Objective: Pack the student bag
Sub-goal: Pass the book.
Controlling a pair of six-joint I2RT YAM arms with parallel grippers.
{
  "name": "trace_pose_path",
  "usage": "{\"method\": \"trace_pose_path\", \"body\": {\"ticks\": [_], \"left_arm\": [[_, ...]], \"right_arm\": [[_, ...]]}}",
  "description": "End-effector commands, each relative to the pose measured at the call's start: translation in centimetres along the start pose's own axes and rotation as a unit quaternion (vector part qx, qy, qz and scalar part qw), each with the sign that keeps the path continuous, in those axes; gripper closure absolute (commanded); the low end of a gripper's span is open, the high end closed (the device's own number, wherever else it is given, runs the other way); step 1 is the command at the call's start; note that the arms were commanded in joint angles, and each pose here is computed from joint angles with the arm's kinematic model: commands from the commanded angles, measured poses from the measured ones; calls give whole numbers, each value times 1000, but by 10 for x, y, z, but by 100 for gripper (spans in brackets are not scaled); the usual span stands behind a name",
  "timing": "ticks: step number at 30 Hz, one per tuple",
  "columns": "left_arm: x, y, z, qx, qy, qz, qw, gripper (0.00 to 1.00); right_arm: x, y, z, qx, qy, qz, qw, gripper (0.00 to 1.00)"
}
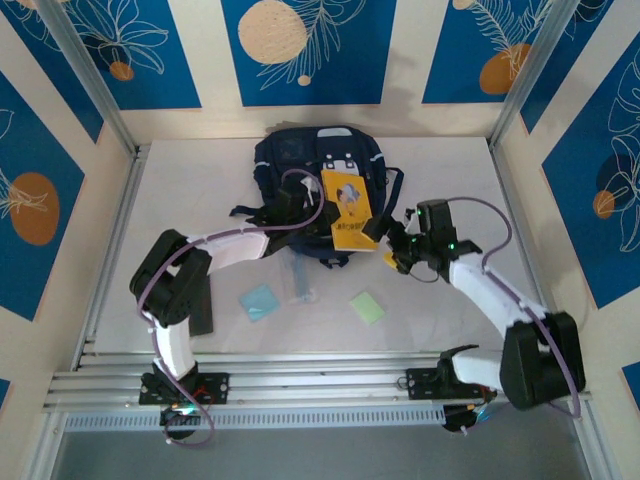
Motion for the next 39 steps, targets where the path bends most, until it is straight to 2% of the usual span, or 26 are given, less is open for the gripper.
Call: {"method": "trace_pose_path", "body": {"ticks": [1, 8, 12, 16, 18, 19, 22, 23, 24, 26, 28, 31, 34, 39], "left_arm": [[40, -39, 24, -73, -115, 24, 990, 100], [37, -48, 41, -102, -139, 58, 983, 100], [26, -48, 42, -117, -127, 86, 981, 100], [16, -45, 41, -125, -118, 109, 979, 100], [13, -46, 42, -128, -115, 112, 979, 100], [12, -46, 41, -128, -114, 113, 979, 100], [9, -44, 42, -126, -111, 115, 979, 100], [8, -42, 42, -121, -108, 114, 980, 100], [6, -40, 42, -116, -106, 112, 981, 97], [2, -36, 40, -106, -96, 101, 985, 82], [-1, -33, 39, -93, -75, 78, 990, 62], [-6, -28, 39, -52, -28, 2, 998, 46], [-8, -26, 38, 1, 36, -123, 992, 43], [-15, -18, 29, 56, 138, -269, 951, 44]], "right_arm": [[-1, 7, -2, 49, -50, -89, 994, 1], [-6, 25, -25, 126, -96, -77, 984, 1], [-4, 42, -32, 180, -118, -57, 975, 1], [1, 53, -42, 197, -112, -55, 972, 1], [2, 56, -46, 212, -110, -58, 969, 7], [4, 55, -48, 216, -109, -65, 968, 14], [8, 53, -47, 218, -116, -78, 966, 55], [9, 52, -45, 216, -119, -78, 966, 66], [10, 52, -43, 215, -122, -76, 966, 74], [13, 50, -36, 206, -130, -77, 967, 96], [18, 46, -28, 192, -144, -78, 968, 100], [29, 39, -8, 171, -168, -63, 969, 100], [40, 29, 18, 141, -197, -45, 969, 100], [55, 5, 63, 98, -235, -34, 966, 100]]}}
Point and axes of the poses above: each hand's point on the last joint's axis, 136 mm out from that joint toward the fingers, its own z axis back along the fingers, its own y axis along the line the jaws close on, x = y × z, the point moved 6 cm from there along z, back along the fingers, and after that the axes turned 5 degrees about -z, right-handed, at the moved point
